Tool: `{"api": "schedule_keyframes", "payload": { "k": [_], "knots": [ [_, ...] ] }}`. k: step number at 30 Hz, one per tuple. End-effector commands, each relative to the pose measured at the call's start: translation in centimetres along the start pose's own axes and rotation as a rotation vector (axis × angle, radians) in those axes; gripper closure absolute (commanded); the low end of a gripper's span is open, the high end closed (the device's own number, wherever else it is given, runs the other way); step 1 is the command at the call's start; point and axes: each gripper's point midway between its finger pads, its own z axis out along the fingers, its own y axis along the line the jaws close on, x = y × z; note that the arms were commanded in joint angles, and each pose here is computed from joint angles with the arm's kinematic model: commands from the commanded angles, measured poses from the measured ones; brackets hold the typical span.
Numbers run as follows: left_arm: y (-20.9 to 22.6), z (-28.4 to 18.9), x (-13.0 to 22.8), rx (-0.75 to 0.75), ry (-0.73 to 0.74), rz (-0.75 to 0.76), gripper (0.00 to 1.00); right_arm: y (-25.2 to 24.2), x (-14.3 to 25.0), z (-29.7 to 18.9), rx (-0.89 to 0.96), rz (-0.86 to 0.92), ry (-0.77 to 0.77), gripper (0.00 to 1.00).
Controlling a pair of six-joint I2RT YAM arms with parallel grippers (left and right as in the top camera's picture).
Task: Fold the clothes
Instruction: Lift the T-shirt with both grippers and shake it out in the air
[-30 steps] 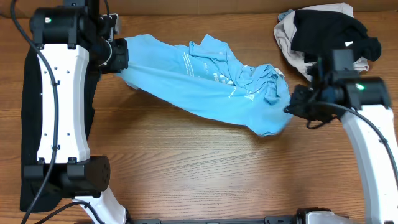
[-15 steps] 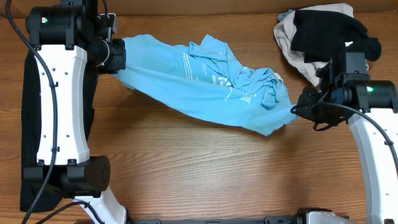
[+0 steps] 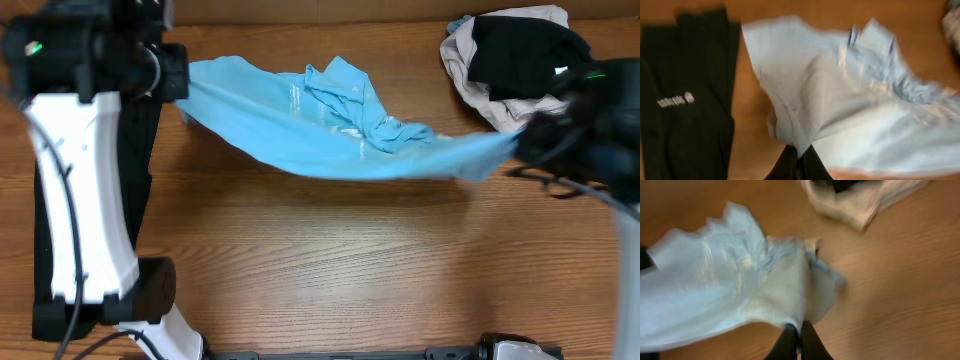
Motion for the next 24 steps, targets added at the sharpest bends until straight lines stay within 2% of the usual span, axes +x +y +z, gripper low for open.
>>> {"api": "schedule_keyframes", "payload": {
  "k": [1,8,13,18,24],
  "knots": [
    [-0.5,-11.0,-1.0,-0.001,-0.32,0.033,0.96,0.0,-2.7,-10.7,0.007,-0.021,-0.307,0.96],
    [-1.5,-23.8,1.8,0.013,-0.68,0.06,0.96,0.1,-2.7,-23.2,0.031,-0.022,-0.649,0.96],
    [-0.2,-29.0,4.3,-0.059,-0.826,0.017,0.96,1.0,-1.5,-28.4,0.009,-0.045,-0.82,0.96],
    [1.0,-28.7,4.2,-0.122,-0.815,-0.015,0.96,1.1,-2.2,-28.4,0.01,-0.061,-0.829,0.96],
    [1.8,-22.0,0.2,-0.161,-0.651,-0.024,0.96,2.1,-7.3,-23.8,-0.03,-0.12,-0.739,0.96]
  ]
}}
